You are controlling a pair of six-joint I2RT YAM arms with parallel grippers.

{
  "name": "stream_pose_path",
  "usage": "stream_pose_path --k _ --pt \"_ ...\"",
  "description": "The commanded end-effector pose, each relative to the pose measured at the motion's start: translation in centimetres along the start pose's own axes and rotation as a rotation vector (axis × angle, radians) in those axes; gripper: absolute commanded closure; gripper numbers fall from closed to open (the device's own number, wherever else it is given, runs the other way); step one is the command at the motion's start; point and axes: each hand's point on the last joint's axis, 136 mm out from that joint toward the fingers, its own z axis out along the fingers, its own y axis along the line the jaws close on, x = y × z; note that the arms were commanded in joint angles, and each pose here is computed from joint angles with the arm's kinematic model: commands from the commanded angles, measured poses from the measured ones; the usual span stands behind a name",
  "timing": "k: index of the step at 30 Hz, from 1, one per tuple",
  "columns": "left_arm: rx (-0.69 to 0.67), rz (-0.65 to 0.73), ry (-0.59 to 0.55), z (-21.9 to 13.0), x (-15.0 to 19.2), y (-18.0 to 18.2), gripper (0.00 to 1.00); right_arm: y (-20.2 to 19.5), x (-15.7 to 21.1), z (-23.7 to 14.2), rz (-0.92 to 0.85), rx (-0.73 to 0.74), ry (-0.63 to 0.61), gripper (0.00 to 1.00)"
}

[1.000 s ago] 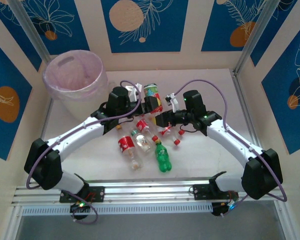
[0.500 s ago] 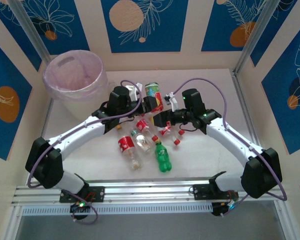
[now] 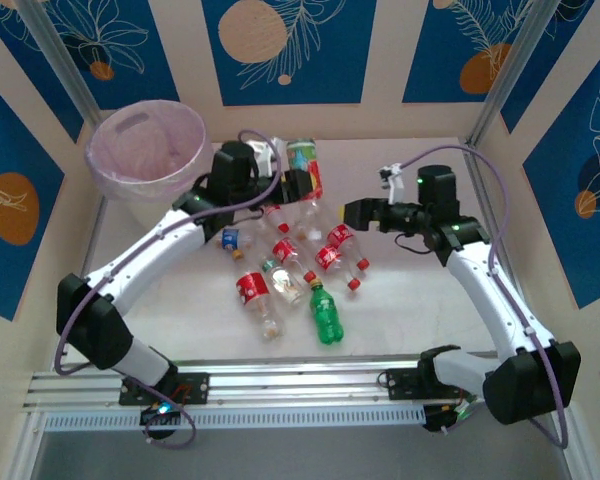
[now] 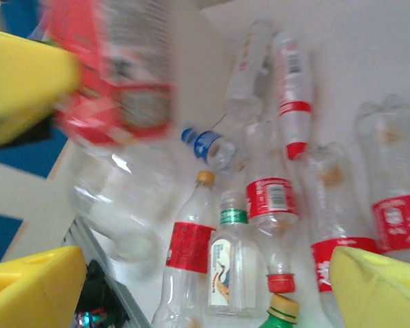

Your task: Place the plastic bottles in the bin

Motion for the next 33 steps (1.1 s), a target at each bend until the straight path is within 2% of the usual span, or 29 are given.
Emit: stream_pose_path --k 1,4,7,9,11,14,18,23,33 --pt "-0.107 0.147 -0.037 -3.6 -4.1 0.6 0.41 0.4 0.5 -1.1 0.085 -0.024 0.005 0.08" --pt "-0.162 0.174 -0.097 -6.3 -8.0 1.8 0.41 -0.4 1.2 -1.0 0.099 -0.005 0.016 0.08" --pt "-0.247 0.198 -0.205 -9.9 -12.3 3.7 0.40 -0.7 2.2 -0.6 0.129 -0.013 0.038 0.08" --pt "-0.342 0.216 -0.300 -12.7 -15.2 5.5 0.39 -0.9 2.8 -0.4 0.136 -0.010 0.047 0.09" --pt "-0.496 0.236 -0.400 -16.1 -17.9 8.2 0.39 -1.2 3.3 -0.3 0.146 0.004 0.053 0.09" --pt "-0.641 0.239 -0.456 -19.6 -19.8 11.5 0.40 -1.6 4.0 -0.3 0.147 0.035 0.081 0.10" --pt "-0.778 0.236 -0.420 -21.9 -19.9 15.5 0.40 -2.1 5.0 -0.3 0.131 0.079 0.098 0.10" --pt "-0.895 0.237 -0.293 -22.9 -18.0 19.6 0.41 -3.1 5.6 0.0 0.149 0.113 0.114 0.10" --pt "-0.894 0.150 -0.073 -20.7 -13.2 24.4 0.52 -4.0 6.1 0.1 0.137 0.169 0.125 0.10"
